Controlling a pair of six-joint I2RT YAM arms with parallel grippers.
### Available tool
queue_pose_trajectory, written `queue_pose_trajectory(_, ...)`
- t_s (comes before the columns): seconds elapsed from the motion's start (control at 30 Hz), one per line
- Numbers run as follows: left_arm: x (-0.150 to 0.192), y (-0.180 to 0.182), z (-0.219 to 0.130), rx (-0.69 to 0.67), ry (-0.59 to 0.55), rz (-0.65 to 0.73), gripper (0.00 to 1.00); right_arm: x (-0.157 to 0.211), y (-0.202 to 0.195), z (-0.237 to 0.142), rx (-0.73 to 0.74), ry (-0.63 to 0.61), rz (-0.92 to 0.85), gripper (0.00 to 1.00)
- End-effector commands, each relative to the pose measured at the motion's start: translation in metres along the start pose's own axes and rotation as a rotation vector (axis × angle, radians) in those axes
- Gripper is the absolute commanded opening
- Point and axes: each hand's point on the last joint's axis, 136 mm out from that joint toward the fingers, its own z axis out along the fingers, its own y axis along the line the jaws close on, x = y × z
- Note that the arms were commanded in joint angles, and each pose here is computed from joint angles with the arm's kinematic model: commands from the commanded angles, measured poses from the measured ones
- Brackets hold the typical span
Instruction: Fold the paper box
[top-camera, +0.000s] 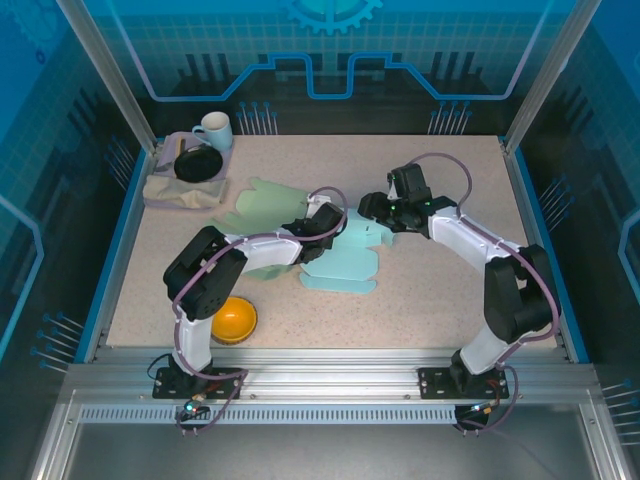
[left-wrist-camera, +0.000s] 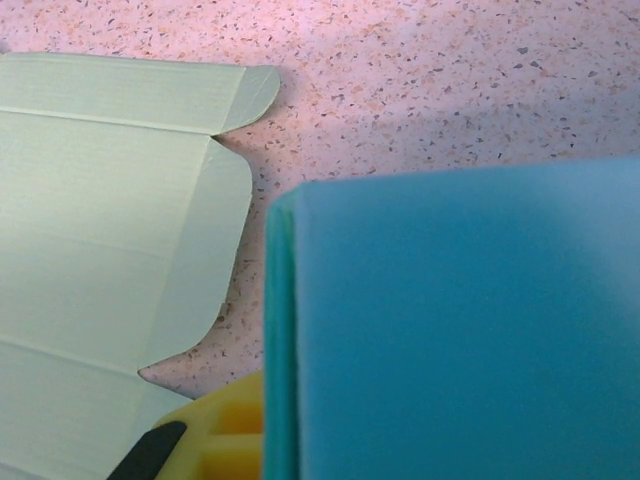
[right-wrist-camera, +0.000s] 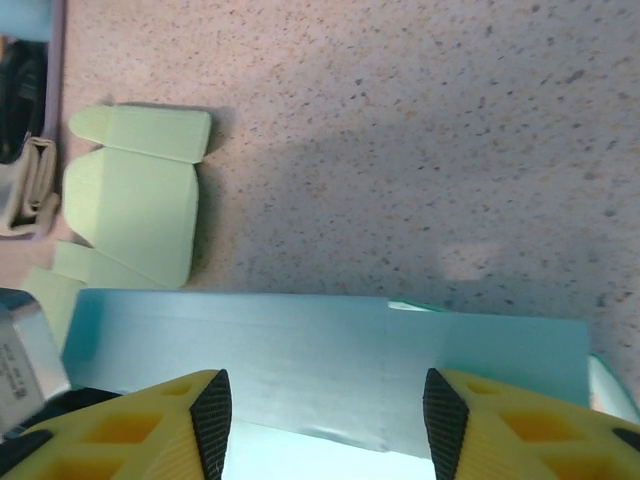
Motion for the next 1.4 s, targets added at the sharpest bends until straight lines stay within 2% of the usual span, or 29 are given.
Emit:
queue_pose_trajectory(0.0,0.011,-0.008,0.0,0.021,0.022,0.012,0.0,0.022,0.013,0.012,-0.102,0.093,0.087,0.56)
queue_pose_trajectory(0.07,0.012,-0.008,-0.001,0.022,0.027,0.008,0.0,0.02,0.013,0.008,-0.091,0.093,0.084,0.56)
queue_pose_trajectory(0.3,0.013,-0.007,-0.003,0.027,0.036,0.008,0.0,0.011,-0.026,-0.014,0.166,0.036,-0.075,0.57)
queue_pose_trajectory(0.47,0.013,-0.01,-0.007,0.054,0.042,-0.007,0.0,0.019,-0.045,-0.018,0.238,0.053,-0.108,0.57)
queue_pose_trajectory(1.37,0.008,-0.009,-0.016,0.068,0.047,-0.002,0.0,0.025,-0.092,-0.033,0.319,0.067,-0.078,0.6)
